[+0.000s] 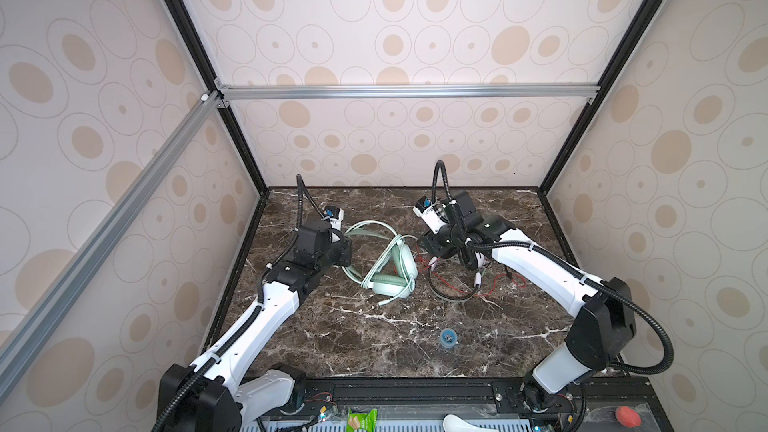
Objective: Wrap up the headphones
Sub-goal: 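Set the wrapped green headset on the table with the left gripper while right withdraws, then open the left gripper and draw it back from the green headset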
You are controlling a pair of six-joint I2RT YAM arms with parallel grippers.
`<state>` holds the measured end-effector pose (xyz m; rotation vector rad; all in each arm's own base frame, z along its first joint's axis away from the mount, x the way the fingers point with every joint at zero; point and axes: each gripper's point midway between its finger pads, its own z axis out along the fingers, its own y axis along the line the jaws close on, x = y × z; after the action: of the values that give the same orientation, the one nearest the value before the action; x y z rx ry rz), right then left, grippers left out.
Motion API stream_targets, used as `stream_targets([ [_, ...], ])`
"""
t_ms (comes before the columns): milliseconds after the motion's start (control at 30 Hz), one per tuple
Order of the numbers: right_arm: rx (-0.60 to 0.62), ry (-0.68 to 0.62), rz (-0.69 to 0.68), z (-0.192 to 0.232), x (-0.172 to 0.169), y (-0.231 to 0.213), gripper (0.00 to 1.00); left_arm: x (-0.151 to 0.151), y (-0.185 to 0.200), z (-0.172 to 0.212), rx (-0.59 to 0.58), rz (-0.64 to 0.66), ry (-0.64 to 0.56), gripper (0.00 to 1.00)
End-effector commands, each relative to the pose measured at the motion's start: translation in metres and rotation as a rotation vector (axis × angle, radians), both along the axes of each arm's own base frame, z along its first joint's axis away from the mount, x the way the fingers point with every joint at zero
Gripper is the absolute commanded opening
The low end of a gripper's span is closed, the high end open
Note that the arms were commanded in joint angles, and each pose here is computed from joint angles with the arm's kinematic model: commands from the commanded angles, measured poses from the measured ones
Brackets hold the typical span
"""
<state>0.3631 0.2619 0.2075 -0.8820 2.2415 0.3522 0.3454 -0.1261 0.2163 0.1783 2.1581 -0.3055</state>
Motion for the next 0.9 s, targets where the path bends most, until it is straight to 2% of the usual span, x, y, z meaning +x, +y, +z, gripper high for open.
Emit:
stream_targets([
  [0, 0.007, -0.013, -0.026, 0.003, 0.001, -0.011, 0.61, 0.012, -0.001, 0.036, -0.083, 0.040, -0.066, 0.00],
  [233, -0.001, -0.021, -0.090, 0.008, 0.008, -0.029, 0.79, 0.020, 0.012, 0.015, -0.080, 0.094, -0.005, 0.00],
  [500, -0.026, -0.042, -0.153, 0.024, 0.012, -0.045, 0.85, 0.040, 0.051, -0.017, -0.118, 0.212, 0.057, 0.00],
  [867, 0.015, 0.007, -0.255, 0.028, 0.014, -0.049, 0.88, 0.089, 0.089, -0.060, -0.132, 0.351, 0.135, 0.00],
])
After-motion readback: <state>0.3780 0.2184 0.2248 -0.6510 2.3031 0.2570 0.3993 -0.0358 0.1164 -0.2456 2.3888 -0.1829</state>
